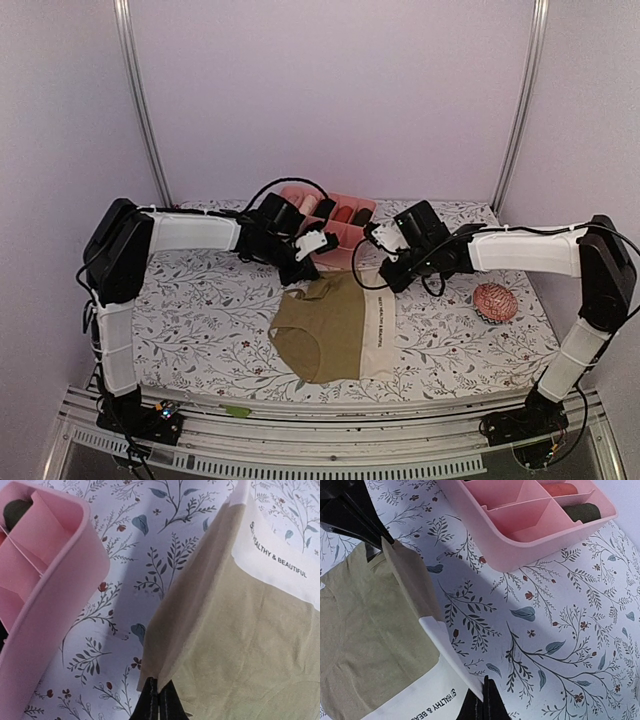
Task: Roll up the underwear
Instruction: Fold the underwear at the center of the board.
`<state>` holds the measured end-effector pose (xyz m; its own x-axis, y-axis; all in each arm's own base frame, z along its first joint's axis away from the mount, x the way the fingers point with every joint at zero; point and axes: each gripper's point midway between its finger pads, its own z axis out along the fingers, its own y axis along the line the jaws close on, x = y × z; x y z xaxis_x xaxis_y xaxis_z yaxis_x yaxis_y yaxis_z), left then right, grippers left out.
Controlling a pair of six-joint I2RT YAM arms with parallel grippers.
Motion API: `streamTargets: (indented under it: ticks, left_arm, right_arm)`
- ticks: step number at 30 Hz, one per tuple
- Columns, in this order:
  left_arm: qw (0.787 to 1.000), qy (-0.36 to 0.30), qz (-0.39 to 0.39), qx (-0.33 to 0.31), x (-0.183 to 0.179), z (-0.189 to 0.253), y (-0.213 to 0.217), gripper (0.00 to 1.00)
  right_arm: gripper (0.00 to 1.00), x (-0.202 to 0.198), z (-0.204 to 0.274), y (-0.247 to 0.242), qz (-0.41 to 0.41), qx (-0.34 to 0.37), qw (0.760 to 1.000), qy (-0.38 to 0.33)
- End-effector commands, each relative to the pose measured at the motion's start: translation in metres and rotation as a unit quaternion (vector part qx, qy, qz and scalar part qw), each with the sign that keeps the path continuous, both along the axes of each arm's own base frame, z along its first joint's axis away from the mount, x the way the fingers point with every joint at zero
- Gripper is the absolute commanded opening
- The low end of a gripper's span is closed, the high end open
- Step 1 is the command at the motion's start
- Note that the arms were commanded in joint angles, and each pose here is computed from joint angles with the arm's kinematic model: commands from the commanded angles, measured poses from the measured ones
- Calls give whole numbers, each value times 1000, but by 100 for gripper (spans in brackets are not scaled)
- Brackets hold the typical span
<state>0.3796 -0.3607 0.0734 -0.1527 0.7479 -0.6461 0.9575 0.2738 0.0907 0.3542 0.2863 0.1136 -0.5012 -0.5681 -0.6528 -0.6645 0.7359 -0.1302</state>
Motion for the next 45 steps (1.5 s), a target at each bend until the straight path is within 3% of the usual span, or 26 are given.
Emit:
streamTargets:
  ticks: [1, 6, 17, 32, 45]
  left_arm:
    - [1000, 13, -18, -13, -19, 8, 4, 0]
    - [996, 29, -70, -38, -58, 18, -2, 0]
    - [983, 121, -140, -16, -146, -19, -6, 0]
    - [967, 177, -183, -7, -191, -22, 5, 0]
    - [959, 217, -180, 10, -221, -32, 5, 0]
  right_arm:
    - [0, -18, 5, 4, 45, 27, 999, 10]
    - [0, -52, 0, 4, 92, 57, 993, 42]
    - [0, -114, -25, 6, 197, 72, 973, 94]
    - [0, -187, -68, 3, 282, -22, 949, 137]
    - [0, -197, -86, -2, 304, -87, 943, 103]
